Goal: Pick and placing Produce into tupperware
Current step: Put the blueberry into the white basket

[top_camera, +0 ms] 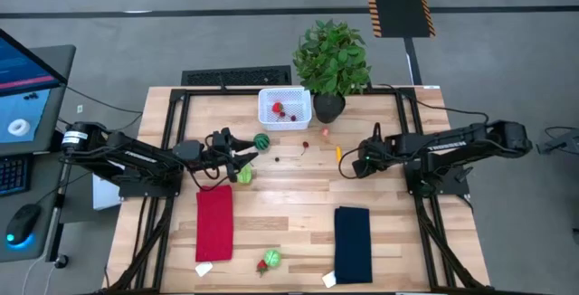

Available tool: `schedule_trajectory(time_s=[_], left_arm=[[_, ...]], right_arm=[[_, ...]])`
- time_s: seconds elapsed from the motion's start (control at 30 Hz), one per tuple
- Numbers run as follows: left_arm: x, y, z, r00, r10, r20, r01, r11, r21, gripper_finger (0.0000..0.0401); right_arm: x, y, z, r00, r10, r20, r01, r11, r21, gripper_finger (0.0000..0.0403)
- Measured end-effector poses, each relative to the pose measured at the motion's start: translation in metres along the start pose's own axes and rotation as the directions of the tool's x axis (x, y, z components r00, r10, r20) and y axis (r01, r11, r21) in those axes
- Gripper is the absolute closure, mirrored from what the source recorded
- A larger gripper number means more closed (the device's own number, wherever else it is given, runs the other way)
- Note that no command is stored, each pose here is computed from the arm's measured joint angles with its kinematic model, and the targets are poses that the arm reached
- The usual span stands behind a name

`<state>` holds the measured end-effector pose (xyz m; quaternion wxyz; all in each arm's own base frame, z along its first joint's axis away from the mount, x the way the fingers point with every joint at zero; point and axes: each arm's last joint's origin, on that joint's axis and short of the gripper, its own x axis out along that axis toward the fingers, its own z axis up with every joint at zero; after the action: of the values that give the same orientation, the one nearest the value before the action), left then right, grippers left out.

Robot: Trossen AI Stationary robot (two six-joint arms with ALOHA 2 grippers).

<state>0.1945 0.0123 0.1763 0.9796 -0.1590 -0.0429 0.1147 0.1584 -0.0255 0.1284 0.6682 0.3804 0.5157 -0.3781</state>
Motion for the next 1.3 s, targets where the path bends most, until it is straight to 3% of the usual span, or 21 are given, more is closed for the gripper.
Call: schedule_trajectory(time_s=[0.13,0.37,0.53,0.73,1.03,1.3], left_arm=[[0.000,0.000,0.000,1.000,-0.002,-0.004,0.002,1.000,0.001,0.0205],[0.000,0.000,0.000,1.000,-0.002,-0.004,0.002,1.000,0.000,0.0205],[0.000,0.000,0.000,1.000,-0.003,-0.004,0.003,1.000,0.000,0.0205],[0.000,0.000,0.000,1.000,-0.003,-0.004,0.003,1.000,0.000,0.0205],[0.000,0.000,0.000,1.000,-0.003,-0.004,0.003,1.000,0.000,0.0205],[0.000,0.000,0.000,1.000,-0.011,-0.007,0.011,1.000,0.000,0.0205]], right_arm=[[0.000,-0.001,0.000,1.000,0.002,0.001,-0.002,1.000,0.000,0.0289],[0.000,-0.001,0.000,1.000,-0.001,0.001,0.001,1.000,-0.018,0.0346],[-0.005,0.006,0.003,1.000,0.017,0.018,-0.016,0.999,-0.027,0.0329],[-0.020,0.030,0.014,0.982,0.149,0.117,-0.138,0.986,-0.097,0.0327],[-0.041,0.061,0.036,0.859,0.341,0.383,-0.268,0.935,-0.231,0.0334],[-0.020,0.101,0.037,0.724,0.416,0.551,-0.210,0.893,-0.398,0.0334]])
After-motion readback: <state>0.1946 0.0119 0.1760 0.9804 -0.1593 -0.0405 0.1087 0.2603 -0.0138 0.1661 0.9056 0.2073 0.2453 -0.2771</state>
